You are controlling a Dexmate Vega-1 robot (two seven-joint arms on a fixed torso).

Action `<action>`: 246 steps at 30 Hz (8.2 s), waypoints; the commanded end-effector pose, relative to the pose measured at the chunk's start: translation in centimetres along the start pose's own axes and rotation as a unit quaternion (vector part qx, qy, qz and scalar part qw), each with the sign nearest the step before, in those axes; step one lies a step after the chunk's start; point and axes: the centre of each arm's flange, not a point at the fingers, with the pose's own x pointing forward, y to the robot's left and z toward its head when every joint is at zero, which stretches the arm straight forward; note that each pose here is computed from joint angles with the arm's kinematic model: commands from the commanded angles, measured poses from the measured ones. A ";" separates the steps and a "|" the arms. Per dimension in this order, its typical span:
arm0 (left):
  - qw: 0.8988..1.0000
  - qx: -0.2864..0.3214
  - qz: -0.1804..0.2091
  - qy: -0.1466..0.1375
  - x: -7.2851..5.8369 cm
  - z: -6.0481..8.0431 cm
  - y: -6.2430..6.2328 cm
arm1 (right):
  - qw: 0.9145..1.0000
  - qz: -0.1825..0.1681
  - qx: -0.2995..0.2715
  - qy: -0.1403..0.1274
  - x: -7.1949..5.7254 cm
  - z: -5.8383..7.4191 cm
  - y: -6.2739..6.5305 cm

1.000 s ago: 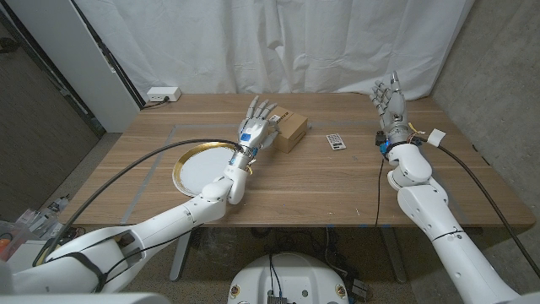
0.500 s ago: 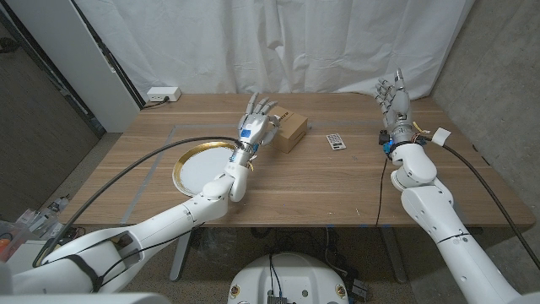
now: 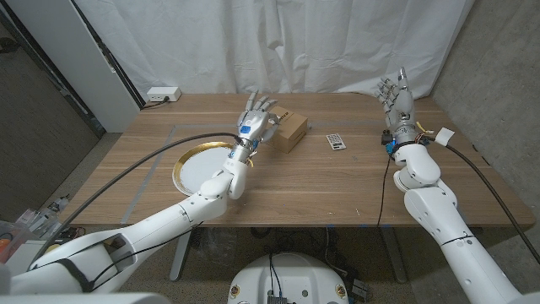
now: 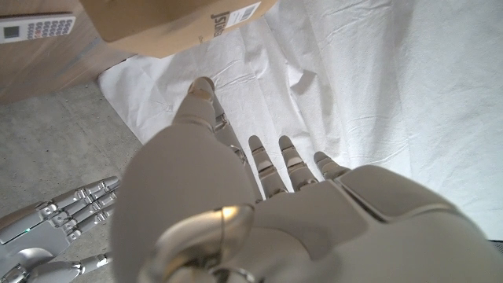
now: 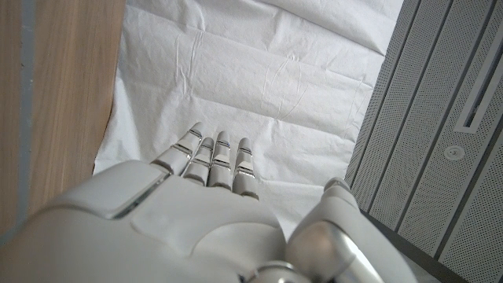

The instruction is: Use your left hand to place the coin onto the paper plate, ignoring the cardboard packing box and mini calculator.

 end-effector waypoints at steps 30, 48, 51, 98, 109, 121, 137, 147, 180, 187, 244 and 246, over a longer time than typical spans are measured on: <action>0.999 0.026 -0.019 0.033 -1.5 -2.2 5.3 | 1.000 -0.002 0.019 -0.022 -2.7 -0.1 -0.1; 0.997 0.036 -0.032 0.053 -3.3 -2.6 6.5 | 1.000 0.009 0.019 -0.022 -3.1 0.5 -0.7; 0.997 0.038 -0.033 0.057 -3.4 -2.7 6.6 | 1.000 0.008 0.016 -0.022 -3.3 0.7 -1.0; 0.991 0.055 -0.037 0.117 -6.9 -5.6 8.7 | 0.999 0.002 0.023 -0.027 -4.4 1.1 -1.5; 0.988 0.058 -0.043 0.136 -7.5 -6.7 8.7 | 0.999 0.001 0.023 -0.024 -4.3 1.2 -1.6; 0.986 0.064 -0.043 0.151 -8.1 -7.7 8.7 | 1.000 0.006 0.016 -0.022 -3.5 1.2 -1.4; 0.981 0.075 -0.048 0.173 -8.5 -9.5 8.5 | 1.000 0.006 0.018 -0.018 -3.0 0.8 -1.3; 0.979 0.077 -0.045 0.183 -8.6 -10.2 8.6 | 1.000 0.005 0.015 -0.019 -3.0 0.9 -1.1; 0.974 0.079 -0.058 0.203 -8.9 -11.9 7.4 | 1.000 -0.003 0.017 -0.020 -2.5 1.0 -0.9; 0.973 0.081 -0.068 0.203 -9.1 -11.9 6.9 | 1.000 0.003 0.015 -0.019 -2.0 1.0 -0.7; 0.960 0.104 -0.164 0.200 -10.1 -12.3 4.4 | 1.000 0.005 0.011 -0.006 -1.0 0.9 0.2; 0.960 0.099 -0.166 0.203 -10.2 -12.3 4.4 | 1.000 0.007 0.012 -0.005 -0.9 0.9 0.2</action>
